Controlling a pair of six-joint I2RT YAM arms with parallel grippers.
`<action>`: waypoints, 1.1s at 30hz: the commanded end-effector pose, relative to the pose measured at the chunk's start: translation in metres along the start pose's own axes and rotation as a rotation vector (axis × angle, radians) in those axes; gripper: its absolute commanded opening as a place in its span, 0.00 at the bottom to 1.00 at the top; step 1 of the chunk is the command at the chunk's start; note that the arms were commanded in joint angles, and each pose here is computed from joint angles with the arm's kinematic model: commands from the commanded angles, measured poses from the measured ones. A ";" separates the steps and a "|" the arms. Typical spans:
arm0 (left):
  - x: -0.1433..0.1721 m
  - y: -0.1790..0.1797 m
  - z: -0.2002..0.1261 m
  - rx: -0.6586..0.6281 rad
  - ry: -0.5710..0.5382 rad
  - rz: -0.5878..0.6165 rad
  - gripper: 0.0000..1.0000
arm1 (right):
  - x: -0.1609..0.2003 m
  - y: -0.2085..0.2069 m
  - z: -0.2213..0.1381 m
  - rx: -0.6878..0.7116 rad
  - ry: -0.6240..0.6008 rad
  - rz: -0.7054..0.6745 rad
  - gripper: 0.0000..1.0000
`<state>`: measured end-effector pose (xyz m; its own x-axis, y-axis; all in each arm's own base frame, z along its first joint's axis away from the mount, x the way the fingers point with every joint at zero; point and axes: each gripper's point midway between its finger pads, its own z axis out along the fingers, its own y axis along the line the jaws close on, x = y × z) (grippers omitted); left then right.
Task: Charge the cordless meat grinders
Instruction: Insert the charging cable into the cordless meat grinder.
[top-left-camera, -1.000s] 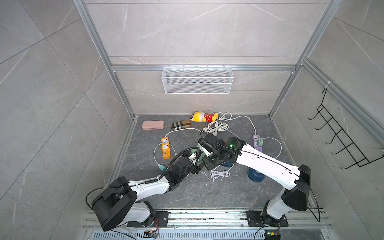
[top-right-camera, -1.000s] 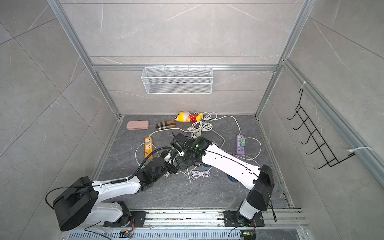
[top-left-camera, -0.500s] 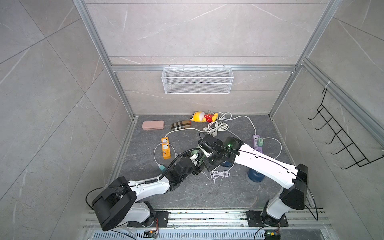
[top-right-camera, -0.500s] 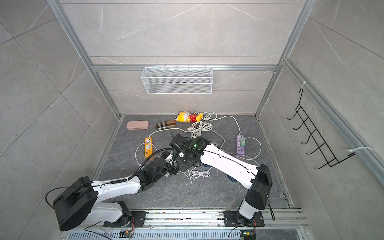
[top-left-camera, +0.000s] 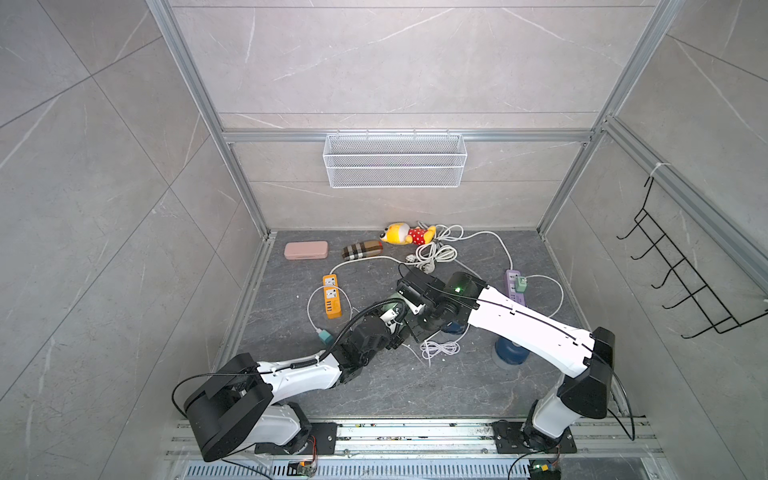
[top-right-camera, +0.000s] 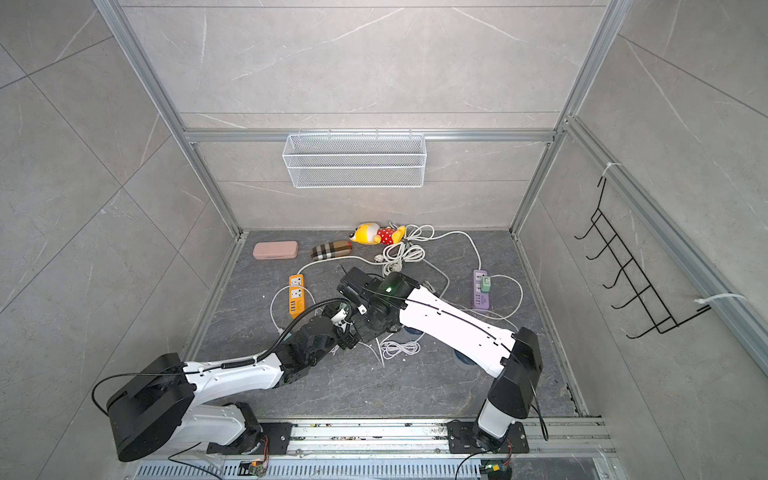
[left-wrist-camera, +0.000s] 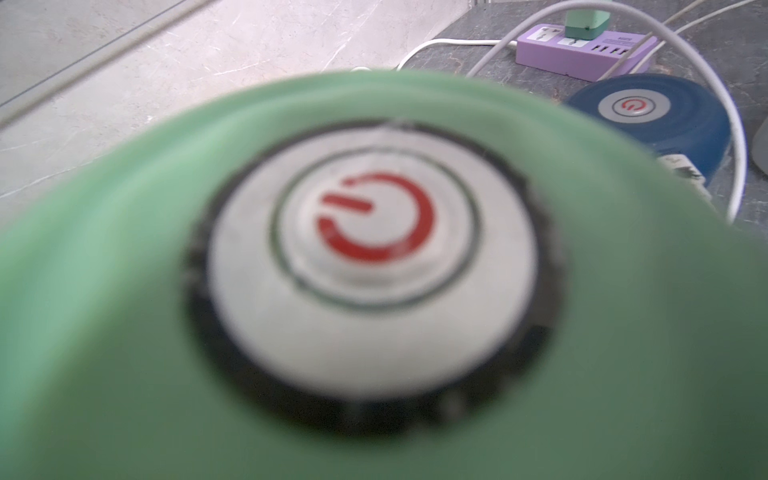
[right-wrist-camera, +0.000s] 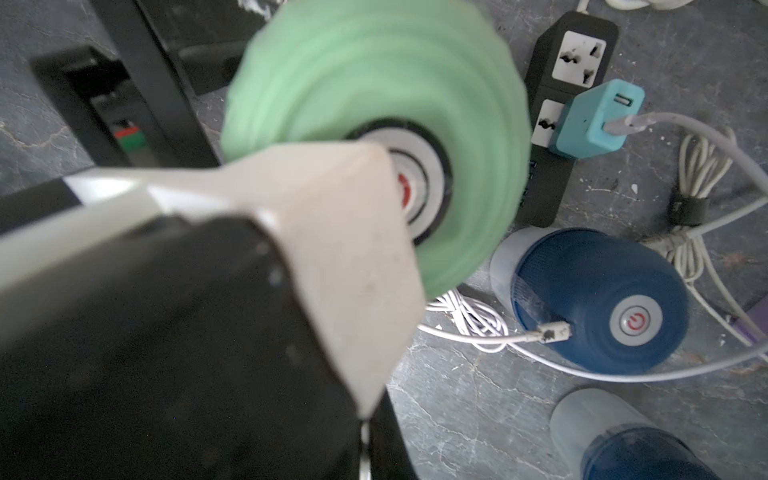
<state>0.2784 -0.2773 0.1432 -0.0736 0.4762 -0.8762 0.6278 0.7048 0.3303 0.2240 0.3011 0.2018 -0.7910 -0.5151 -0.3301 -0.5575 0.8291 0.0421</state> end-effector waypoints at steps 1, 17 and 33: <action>-0.036 -0.019 -0.007 0.062 -0.120 0.066 0.53 | -0.049 0.010 -0.010 -0.037 -0.160 0.054 0.00; -0.029 -0.030 -0.018 0.103 -0.121 0.083 0.51 | -0.056 0.004 -0.005 0.009 -0.153 -0.053 0.00; -0.029 -0.043 -0.024 0.132 -0.118 0.083 0.48 | -0.081 0.033 -0.010 -0.122 -0.174 -0.005 0.00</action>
<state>0.2700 -0.2613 0.1500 -0.0807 0.4700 -0.8790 0.5810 0.7387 0.3416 0.2212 0.3146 0.2073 -0.7446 -0.6142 -0.2612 -0.6453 0.7625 0.0465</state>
